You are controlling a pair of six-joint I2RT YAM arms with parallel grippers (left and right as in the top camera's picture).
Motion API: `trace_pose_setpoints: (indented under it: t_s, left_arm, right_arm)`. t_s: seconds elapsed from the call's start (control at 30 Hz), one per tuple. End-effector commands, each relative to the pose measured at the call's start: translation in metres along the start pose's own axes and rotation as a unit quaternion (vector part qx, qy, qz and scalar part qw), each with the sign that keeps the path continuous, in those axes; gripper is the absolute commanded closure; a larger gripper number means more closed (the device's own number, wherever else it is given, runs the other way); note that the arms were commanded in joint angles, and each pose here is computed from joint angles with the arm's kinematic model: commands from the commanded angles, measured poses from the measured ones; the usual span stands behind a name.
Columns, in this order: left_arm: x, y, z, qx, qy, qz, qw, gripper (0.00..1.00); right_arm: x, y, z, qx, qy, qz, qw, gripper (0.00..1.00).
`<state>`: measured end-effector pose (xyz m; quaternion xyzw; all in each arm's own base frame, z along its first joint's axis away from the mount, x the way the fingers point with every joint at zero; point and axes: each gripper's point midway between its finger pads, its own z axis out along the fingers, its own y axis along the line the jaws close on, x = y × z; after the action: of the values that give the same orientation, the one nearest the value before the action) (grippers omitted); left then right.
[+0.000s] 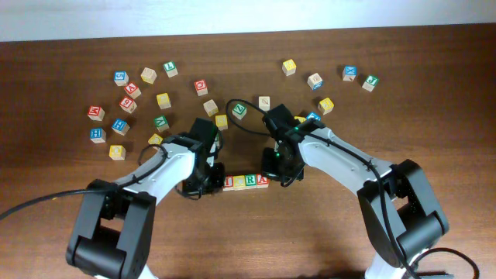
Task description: Spell out ICRA
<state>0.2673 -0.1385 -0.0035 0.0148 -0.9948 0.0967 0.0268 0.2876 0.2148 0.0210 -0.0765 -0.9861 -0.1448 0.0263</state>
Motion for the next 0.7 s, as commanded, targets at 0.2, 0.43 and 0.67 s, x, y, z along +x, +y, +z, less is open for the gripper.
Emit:
trace_pose_setpoints:
  t_s: [0.2, 0.43, 0.67]
  left_arm:
    - [-0.007, 0.02, 0.003, -0.061, -0.002, 0.001, 0.998, 1.0]
    - [-0.019, 0.022, -0.026, -0.057, -0.019, -0.016, 0.998, 1.0]
    - [-0.01, 0.02, -0.119, -0.02, -0.12, -0.024, 0.992, 1.0]
  right_arm:
    - [-0.004, -0.015, -0.003, 0.018, -0.002, 0.019, 1.0, 0.96]
    - [-0.008, -0.03, -0.029, 0.056, -0.021, 0.009, 0.998, 0.96]
    - [0.003, -0.037, -0.144, 0.063, -0.145, -0.019, 0.987, 0.96]
